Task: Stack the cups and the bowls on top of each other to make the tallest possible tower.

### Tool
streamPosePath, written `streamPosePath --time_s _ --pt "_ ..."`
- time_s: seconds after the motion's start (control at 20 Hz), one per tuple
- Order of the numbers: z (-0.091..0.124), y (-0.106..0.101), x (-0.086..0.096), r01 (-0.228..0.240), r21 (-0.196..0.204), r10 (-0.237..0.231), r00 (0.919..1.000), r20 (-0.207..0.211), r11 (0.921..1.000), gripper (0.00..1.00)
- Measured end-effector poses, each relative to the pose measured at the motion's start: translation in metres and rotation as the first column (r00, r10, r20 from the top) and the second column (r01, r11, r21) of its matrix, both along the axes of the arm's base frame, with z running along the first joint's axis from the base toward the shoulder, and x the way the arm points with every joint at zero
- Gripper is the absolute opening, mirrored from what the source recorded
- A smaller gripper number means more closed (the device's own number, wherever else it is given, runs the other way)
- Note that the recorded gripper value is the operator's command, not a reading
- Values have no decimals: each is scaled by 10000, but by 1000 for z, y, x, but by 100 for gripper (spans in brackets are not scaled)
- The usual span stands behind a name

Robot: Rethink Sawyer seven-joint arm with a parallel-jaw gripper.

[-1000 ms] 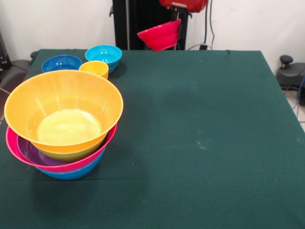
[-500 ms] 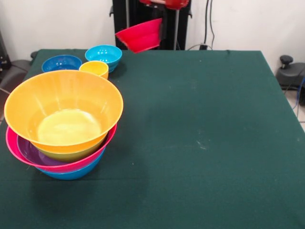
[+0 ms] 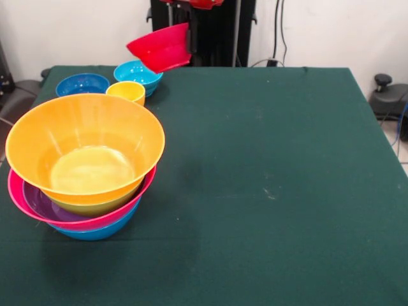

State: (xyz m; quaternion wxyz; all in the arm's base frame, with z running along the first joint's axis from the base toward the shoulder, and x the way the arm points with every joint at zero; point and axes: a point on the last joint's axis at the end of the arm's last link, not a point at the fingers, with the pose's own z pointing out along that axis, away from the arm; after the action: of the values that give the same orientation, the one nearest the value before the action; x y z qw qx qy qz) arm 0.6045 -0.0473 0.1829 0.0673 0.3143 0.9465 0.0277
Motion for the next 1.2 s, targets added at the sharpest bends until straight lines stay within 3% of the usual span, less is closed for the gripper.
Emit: streamPosePath --time_s 0.3,0.6,0.9,1.2 --pt "20 10 13 -307 437 336 9971 -678 9986 0" --pt "37 14 27 -544 775 626 9923 -1072 9955 0" --pt "54 5 47 -709 644 758 9941 -770 9954 0" --pt "75 -9 75 -851 328 854 9963 -95 9958 0"
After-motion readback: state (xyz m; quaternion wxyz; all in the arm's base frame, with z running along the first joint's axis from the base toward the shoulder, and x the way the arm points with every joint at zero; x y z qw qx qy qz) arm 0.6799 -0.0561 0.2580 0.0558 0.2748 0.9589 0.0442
